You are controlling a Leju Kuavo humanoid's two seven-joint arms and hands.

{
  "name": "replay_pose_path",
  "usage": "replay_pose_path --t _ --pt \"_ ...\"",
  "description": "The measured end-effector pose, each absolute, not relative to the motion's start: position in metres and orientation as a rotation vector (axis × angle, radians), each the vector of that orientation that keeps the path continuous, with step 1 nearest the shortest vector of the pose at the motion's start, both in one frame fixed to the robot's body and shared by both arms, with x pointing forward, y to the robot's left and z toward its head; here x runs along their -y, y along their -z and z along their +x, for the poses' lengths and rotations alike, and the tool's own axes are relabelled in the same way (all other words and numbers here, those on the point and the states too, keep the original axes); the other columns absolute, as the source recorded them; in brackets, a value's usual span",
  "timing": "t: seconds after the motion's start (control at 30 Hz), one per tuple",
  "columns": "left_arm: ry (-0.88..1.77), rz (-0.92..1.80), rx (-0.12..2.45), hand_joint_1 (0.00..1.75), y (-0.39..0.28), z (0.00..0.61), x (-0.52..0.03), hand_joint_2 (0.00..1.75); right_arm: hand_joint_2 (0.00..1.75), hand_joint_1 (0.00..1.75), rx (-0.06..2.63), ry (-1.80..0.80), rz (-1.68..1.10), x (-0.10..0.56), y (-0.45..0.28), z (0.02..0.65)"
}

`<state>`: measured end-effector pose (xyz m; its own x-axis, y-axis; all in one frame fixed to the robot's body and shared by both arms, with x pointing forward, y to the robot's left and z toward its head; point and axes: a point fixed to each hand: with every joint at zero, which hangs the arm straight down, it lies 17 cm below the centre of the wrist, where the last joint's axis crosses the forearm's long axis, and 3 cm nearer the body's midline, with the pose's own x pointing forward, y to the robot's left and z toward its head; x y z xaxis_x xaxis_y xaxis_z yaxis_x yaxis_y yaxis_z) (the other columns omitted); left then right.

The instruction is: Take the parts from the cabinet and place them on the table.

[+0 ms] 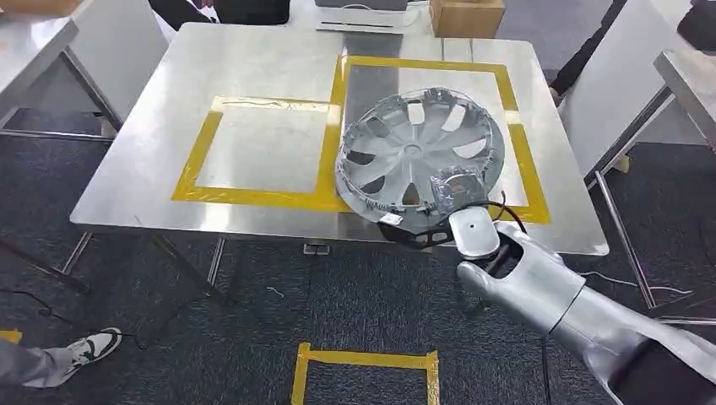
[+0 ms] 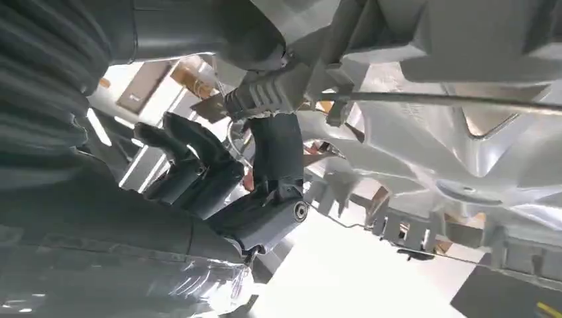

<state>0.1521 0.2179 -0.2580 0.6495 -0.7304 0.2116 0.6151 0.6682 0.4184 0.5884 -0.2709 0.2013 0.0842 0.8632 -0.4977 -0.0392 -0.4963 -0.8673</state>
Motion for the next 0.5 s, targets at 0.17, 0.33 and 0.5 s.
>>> replay_pose_path --t 0.17,0.33,0.5 --pt "0.787 0.322 0.394 0.0 0.257 0.154 -0.216 1.75 1.75 1.75 0.886 -1.489 -1.57 0.266 -0.205 0.584" --pt "0.781 0.271 0.459 0.0 0.255 0.158 -0.203 1.75 1.75 1.75 0.943 -1.461 -1.496 0.265 -0.195 0.579" --pt "0.774 0.233 0.478 0.0 0.253 0.156 -0.187 1.75 1.75 1.75 0.947 -1.473 -1.482 0.267 -0.188 0.574"
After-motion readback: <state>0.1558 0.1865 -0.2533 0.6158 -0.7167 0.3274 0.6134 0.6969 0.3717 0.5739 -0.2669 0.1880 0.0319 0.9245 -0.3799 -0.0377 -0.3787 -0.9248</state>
